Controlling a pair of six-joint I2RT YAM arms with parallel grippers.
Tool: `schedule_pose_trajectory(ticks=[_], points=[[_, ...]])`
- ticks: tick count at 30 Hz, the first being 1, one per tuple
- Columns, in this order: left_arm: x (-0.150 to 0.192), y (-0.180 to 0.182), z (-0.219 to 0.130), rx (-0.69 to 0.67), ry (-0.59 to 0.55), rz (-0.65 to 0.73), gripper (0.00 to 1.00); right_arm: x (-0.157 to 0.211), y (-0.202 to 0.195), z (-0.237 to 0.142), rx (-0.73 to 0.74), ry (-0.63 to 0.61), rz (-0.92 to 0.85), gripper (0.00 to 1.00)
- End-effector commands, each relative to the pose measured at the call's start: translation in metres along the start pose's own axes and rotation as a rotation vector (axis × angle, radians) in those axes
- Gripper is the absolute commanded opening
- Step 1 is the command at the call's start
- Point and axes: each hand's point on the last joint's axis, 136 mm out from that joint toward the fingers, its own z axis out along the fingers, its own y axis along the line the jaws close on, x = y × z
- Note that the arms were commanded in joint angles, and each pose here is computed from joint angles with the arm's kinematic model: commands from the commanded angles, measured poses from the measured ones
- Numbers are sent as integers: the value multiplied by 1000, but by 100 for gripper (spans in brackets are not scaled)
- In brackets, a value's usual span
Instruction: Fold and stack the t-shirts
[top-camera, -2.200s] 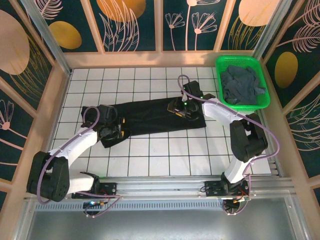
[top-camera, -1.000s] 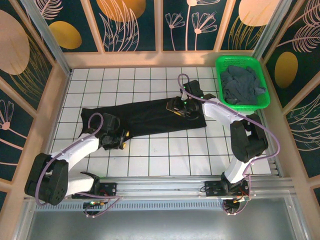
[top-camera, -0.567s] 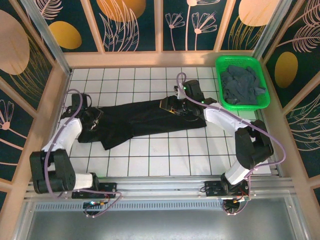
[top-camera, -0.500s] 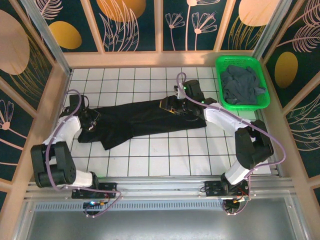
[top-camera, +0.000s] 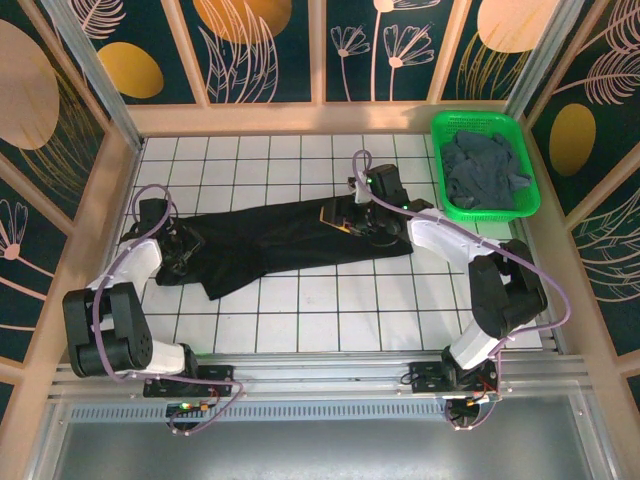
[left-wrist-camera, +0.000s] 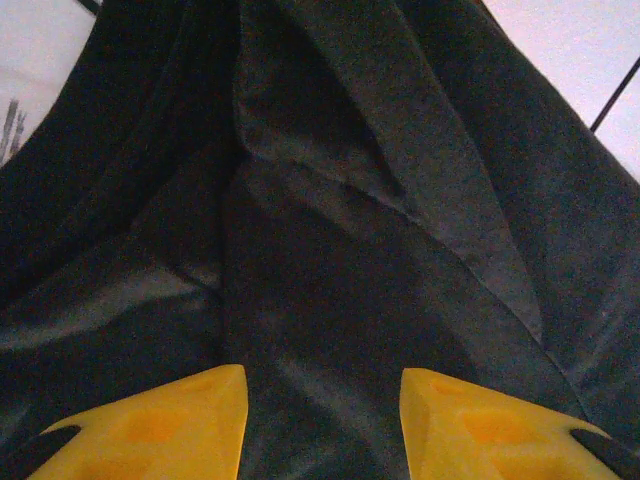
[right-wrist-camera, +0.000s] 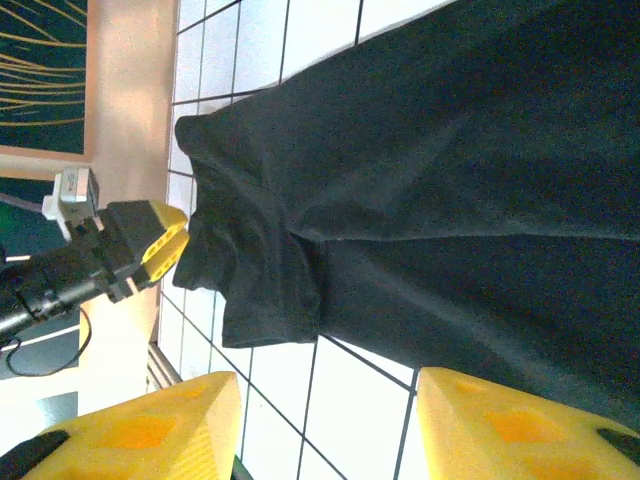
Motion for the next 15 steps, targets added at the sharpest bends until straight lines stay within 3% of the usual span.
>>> schedule_pose_trajectory(ticks=[1,5,15], points=[[-16,-1,11,-9,-15,64,44,3,17,2,-60,32,-54,51],[-9,11,19,-57,17,58,44,4,21,1,-69,44,-63,51],[6,6,26,14,54,46,43,1,20,5,-68,44,-53,51]])
